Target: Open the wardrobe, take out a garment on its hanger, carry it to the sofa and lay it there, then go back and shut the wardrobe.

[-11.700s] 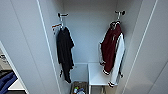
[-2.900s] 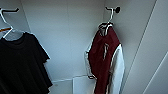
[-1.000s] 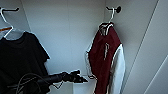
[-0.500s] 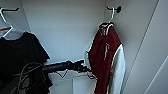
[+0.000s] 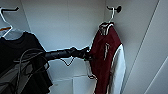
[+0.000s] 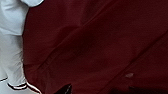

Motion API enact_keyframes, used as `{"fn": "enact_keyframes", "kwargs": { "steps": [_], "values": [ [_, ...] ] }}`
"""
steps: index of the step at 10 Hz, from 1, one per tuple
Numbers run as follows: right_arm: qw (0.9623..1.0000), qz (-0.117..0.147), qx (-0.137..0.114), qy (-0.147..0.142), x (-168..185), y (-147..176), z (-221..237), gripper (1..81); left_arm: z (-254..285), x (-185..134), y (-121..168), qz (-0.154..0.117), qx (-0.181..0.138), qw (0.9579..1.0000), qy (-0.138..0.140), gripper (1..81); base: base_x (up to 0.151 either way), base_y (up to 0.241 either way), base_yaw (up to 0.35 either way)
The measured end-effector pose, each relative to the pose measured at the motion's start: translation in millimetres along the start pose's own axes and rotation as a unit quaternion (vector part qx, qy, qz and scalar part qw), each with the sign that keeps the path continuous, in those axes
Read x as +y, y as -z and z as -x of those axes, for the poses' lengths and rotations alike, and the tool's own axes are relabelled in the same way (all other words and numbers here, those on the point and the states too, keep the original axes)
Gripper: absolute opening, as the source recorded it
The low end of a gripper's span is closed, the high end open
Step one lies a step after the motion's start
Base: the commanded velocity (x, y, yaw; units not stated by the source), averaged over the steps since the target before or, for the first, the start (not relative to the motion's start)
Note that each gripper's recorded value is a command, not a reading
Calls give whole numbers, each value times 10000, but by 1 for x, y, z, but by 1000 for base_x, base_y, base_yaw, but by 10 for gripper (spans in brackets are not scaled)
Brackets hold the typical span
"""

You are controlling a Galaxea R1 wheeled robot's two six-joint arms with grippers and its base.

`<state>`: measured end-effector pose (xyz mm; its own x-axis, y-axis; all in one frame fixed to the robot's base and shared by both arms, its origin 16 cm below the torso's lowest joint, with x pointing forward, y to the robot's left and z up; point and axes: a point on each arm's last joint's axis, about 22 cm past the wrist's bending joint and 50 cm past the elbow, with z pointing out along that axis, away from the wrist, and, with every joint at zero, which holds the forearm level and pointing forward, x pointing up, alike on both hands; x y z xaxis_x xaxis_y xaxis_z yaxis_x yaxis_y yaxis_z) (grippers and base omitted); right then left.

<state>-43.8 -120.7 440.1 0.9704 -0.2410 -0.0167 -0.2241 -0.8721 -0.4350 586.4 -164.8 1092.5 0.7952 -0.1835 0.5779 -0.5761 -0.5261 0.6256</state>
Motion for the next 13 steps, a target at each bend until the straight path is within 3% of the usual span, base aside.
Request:
{"fn": "enact_keyframes", "kwargs": {
  "steps": [3,5,7,9,11,12,13],
  "values": [
    [10000,11,3,-9,0,0,-1,811,-58,69,30,169,361,9992,-36,811,0,0,0],
    [10000,11,3,-9,-1,-1,-1,811,-85,94,51,253,582,9979,136,811,0,0,0],
    [10000,5,5,-8,-3,-2,-1,811,-114,108,77,479,841,9939,537,811,0,0,0],
    [10000,12,4,-14,-3,-2,-1,811,-144,121,102,1021,1239,9814,1055,811,0,0,0],
    [10000,4,-2,-12,-5,-3,-1,811,-165,137,114,1520,1492,9647,1550,811,0,0,0],
    [10000,-2,2,-15,-6,-3,-1,811,-176,146,120,1582,1579,9617,1587,811,0,0,0],
    [10000,-7,4,-12,-7,-4,-2,811,-188,157,125,1693,1673,9559,1719,811,0,0,0]
  ]
}}
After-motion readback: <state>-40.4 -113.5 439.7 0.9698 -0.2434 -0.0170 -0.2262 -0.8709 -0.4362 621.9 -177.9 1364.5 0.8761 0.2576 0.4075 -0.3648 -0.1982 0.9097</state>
